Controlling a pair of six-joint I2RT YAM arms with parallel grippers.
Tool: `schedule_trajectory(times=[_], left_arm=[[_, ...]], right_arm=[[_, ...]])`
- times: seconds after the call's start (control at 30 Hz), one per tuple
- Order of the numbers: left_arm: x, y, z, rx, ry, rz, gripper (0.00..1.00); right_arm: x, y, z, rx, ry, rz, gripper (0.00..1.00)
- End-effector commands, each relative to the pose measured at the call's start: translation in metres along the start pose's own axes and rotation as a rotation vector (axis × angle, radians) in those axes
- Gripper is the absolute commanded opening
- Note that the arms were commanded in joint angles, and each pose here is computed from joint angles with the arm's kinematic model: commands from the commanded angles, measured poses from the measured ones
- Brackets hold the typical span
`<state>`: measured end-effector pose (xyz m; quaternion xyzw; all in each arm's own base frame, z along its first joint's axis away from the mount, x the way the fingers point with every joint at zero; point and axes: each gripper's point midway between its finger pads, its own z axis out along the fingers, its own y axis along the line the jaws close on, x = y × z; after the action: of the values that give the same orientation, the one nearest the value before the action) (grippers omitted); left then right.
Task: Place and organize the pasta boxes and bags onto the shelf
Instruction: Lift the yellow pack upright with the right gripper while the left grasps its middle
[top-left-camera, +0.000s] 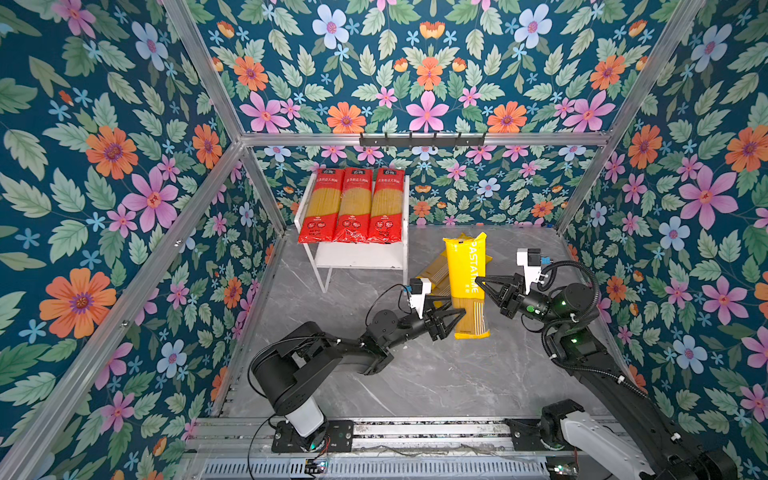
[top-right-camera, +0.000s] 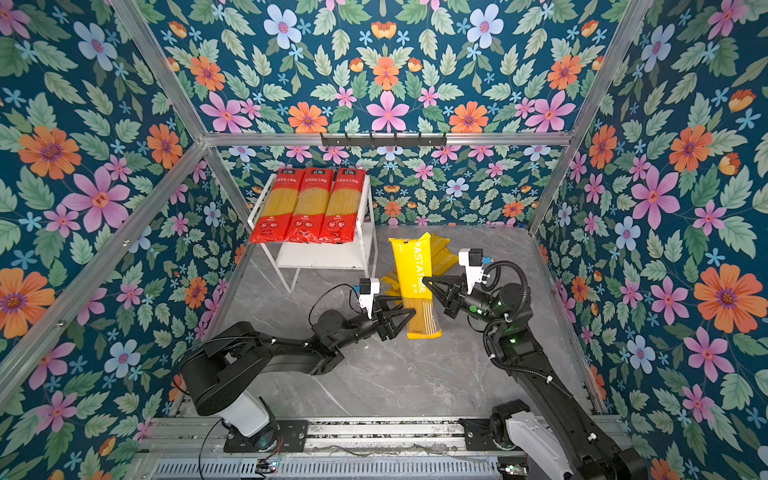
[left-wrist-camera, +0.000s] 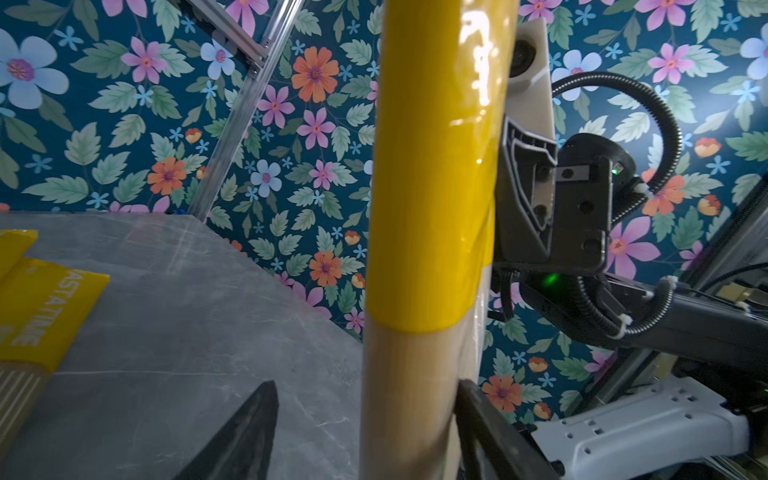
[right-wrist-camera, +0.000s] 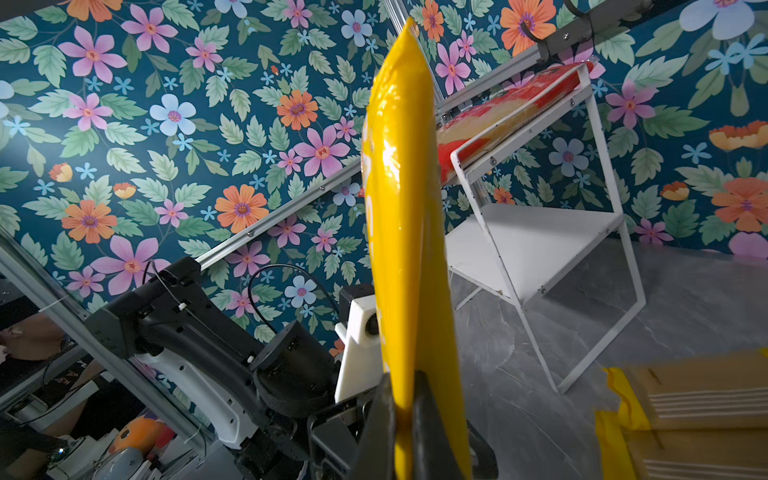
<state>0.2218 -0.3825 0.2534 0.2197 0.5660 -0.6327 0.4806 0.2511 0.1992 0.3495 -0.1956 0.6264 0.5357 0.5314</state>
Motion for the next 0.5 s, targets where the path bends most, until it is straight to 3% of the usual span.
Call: schedule_trajectory(times=[0.0,0.27,0.47], left_arm=[[-0.006,-0.021,0.004,0.117,-0.004,-0.012,0.64],[-0.004,-0.027,0.01,0.159,0.023,-0.009,0.52],[-0.004,-0.031,0.008,0.171,0.028,0.005,0.28]], right_arm=[[-0.02,0.031,-0.002,-0.117,-0.058,-0.067,0.0],[-0.015,0.031,-0.001,-0.154,-0.057,-0.035,0.0],[-0.007,0.017,0.001,-0.114,-0.053,-0.004,0.0]])
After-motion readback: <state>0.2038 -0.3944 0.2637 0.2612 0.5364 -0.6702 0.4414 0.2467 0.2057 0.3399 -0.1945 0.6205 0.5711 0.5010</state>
